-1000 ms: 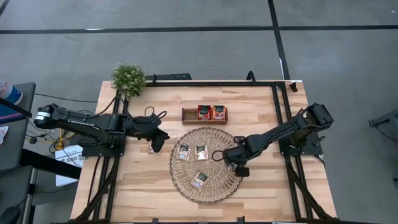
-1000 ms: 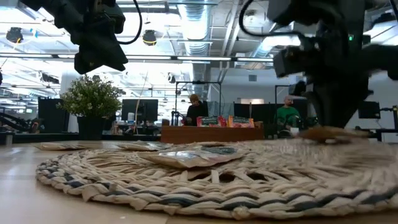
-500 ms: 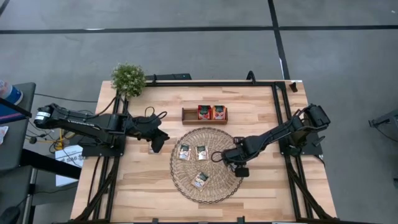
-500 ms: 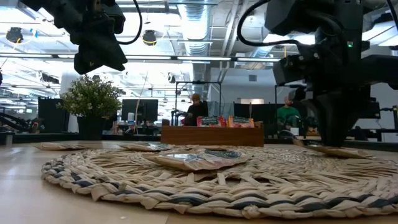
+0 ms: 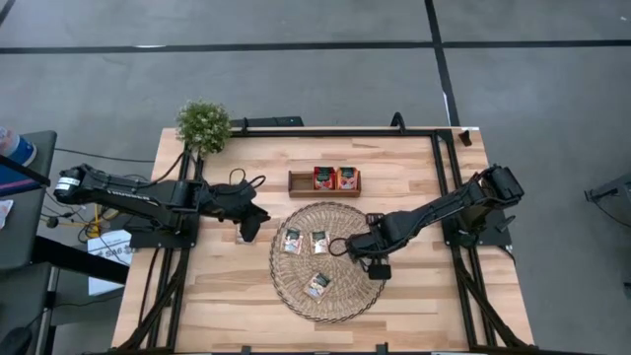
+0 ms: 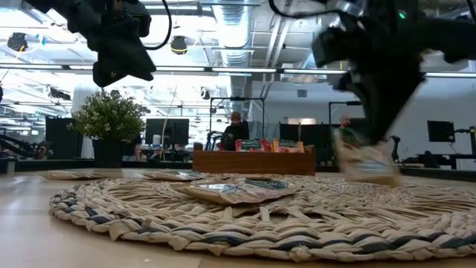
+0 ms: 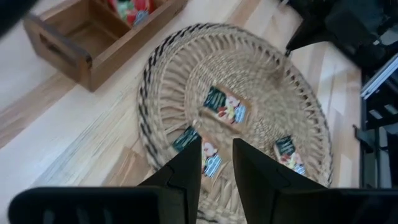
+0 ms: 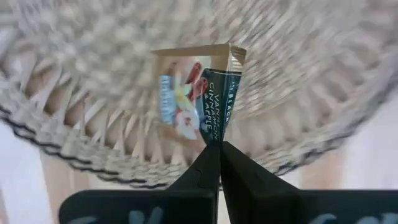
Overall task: Pick & Place Tea
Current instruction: Put the green tea bag to the left of the wooden organizer
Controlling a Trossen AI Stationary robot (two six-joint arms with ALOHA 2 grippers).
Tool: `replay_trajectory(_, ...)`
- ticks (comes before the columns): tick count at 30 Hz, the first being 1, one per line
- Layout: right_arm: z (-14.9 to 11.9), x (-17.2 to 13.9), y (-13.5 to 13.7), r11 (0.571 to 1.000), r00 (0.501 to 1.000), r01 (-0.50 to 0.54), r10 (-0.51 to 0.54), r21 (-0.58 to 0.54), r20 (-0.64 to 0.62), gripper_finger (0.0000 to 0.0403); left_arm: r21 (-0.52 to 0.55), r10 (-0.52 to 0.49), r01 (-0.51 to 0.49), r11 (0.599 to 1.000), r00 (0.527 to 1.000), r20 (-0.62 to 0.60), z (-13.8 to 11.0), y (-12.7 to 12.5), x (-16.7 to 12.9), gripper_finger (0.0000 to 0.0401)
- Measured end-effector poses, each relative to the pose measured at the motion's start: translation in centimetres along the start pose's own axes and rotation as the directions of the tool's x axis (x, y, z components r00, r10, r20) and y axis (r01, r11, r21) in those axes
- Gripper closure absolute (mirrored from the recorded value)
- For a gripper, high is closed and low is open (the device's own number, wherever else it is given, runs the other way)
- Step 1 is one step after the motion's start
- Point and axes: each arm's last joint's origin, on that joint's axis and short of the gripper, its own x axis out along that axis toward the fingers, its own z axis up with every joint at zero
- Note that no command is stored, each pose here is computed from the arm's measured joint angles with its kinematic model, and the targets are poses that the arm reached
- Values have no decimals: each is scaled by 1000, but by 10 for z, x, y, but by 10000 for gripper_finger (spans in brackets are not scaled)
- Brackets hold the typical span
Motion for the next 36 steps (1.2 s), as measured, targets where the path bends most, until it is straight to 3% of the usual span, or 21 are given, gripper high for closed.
replay_trajectory(6, 23, -30, -12, 993, 987, 110, -113, 35, 115, 402, 8, -59, 59, 998, 995, 75, 7, -6, 0, 318)
replay_trajectory(12, 42, -54, -34, 986, 964, 144, -159, 84, 213, 402, 32, -106, 103, 994, 986, 126, 12, -10, -1, 318)
replay_trajectory(23, 73, -88, -64, 991, 891, 78, -119, 110, 439, 403, 65, -160, 150, 987, 969, 190, 19, -15, -3, 318)
replay_trajectory(32, 85, -98, -69, 997, 843, 57, -79, 58, 532, 403, 56, -155, 145, 988, 957, 246, 23, -16, -4, 316)
replay_trajectory(36, 90, -101, -68, 999, 815, 34, -48, 36, 577, 403, 48, -168, 161, 986, 943, 288, 28, -17, -3, 296)
